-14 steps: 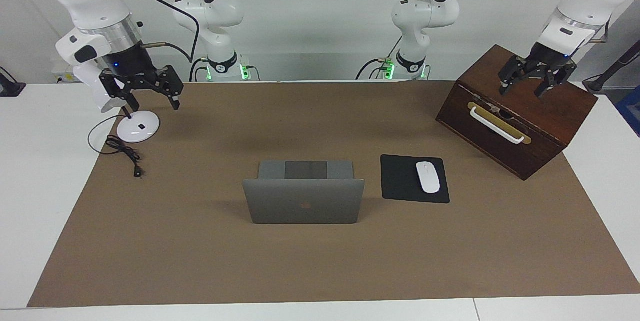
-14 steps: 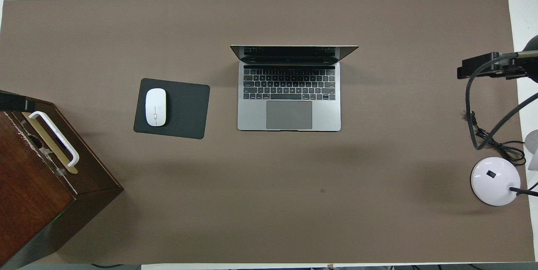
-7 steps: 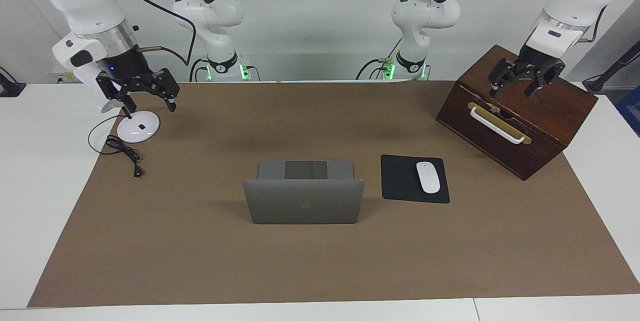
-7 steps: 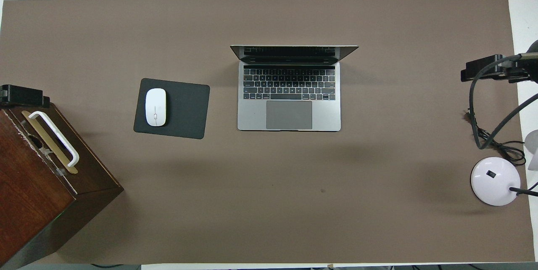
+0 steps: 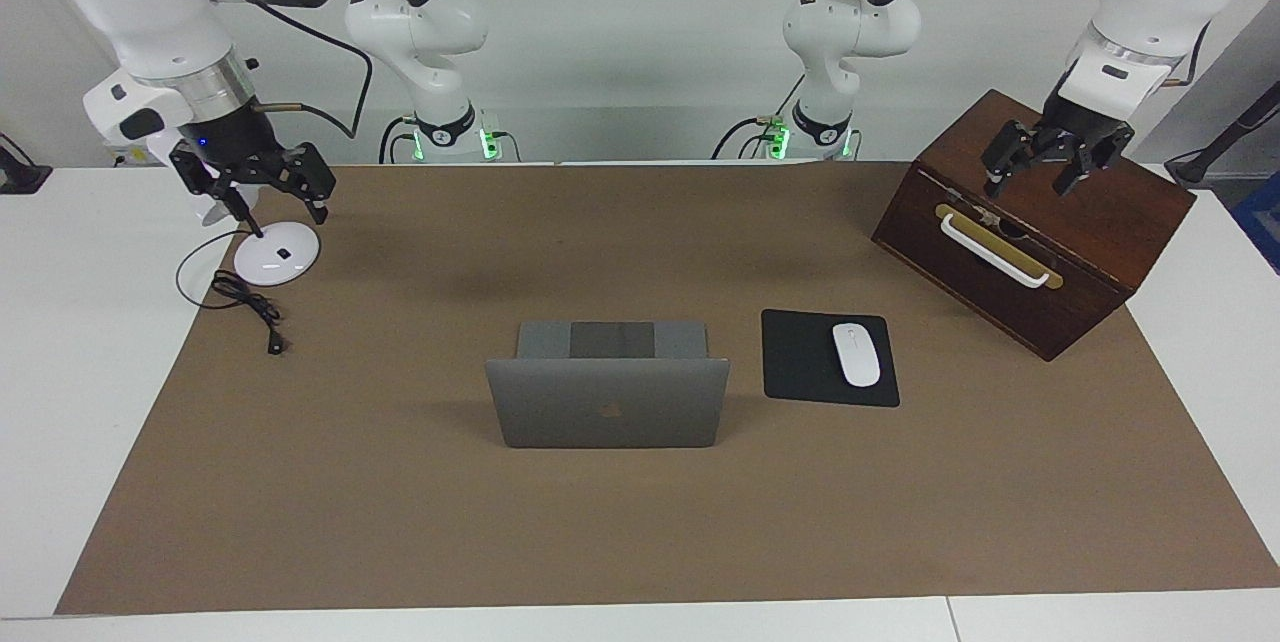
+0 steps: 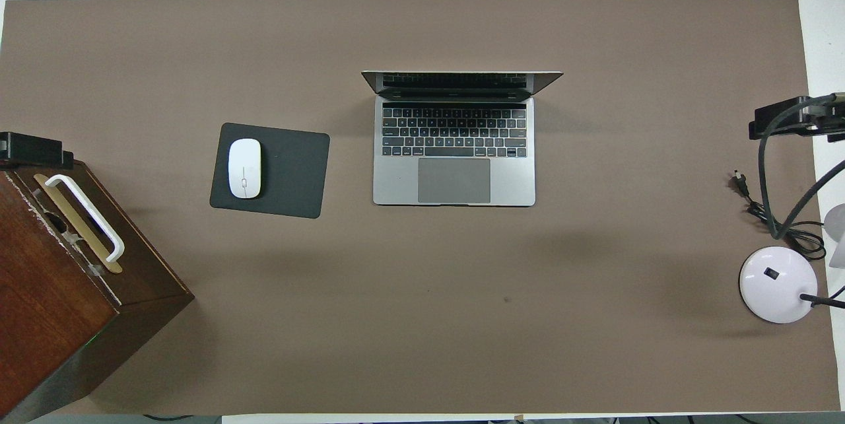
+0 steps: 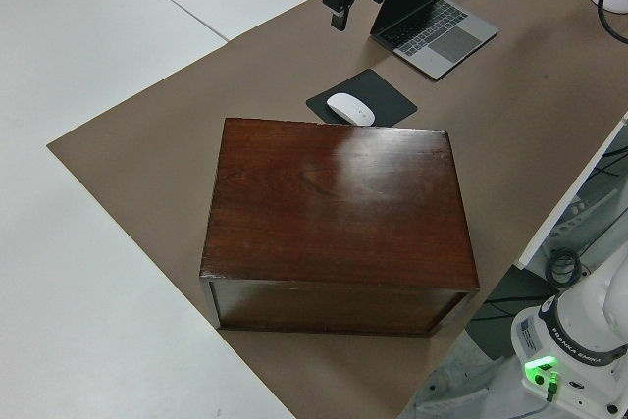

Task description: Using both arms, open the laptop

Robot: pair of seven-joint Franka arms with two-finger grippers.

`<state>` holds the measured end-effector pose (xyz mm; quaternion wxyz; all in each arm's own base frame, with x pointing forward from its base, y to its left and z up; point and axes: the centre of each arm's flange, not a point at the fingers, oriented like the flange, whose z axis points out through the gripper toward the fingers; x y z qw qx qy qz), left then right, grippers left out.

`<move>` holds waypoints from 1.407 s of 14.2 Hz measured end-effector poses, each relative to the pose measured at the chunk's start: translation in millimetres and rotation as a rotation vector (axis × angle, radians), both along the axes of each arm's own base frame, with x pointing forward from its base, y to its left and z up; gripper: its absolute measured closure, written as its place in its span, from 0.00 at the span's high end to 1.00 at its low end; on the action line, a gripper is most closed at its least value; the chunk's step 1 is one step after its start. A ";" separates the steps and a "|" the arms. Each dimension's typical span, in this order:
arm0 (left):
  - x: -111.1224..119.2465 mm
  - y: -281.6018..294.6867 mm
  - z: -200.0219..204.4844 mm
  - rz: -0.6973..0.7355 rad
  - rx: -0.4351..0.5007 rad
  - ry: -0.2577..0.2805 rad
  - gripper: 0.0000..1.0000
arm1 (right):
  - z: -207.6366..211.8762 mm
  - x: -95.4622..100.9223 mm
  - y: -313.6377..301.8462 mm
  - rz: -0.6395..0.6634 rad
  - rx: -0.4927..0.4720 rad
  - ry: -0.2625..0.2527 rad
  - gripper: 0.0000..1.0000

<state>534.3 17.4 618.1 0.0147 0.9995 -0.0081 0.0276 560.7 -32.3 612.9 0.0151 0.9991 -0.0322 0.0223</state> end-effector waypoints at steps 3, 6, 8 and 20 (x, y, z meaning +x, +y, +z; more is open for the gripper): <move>0.7 0.6 -1.9 0.001 0.000 0.005 1.00 | 0.7 -0.3 0.5 0.007 -0.014 0.000 1.00; 0.6 0.2 -2.5 0.001 0.000 0.008 1.00 | 1.0 0.0 0.5 0.007 -0.015 -0.003 1.00; 0.1 0.1 -3.0 0.000 0.000 0.013 1.00 | 1.6 0.5 0.9 0.008 -0.015 -0.009 1.00; 0.5 0.1 -6.9 0.000 0.001 0.030 1.00 | 5.1 7.3 3.1 0.012 -0.018 -0.071 1.00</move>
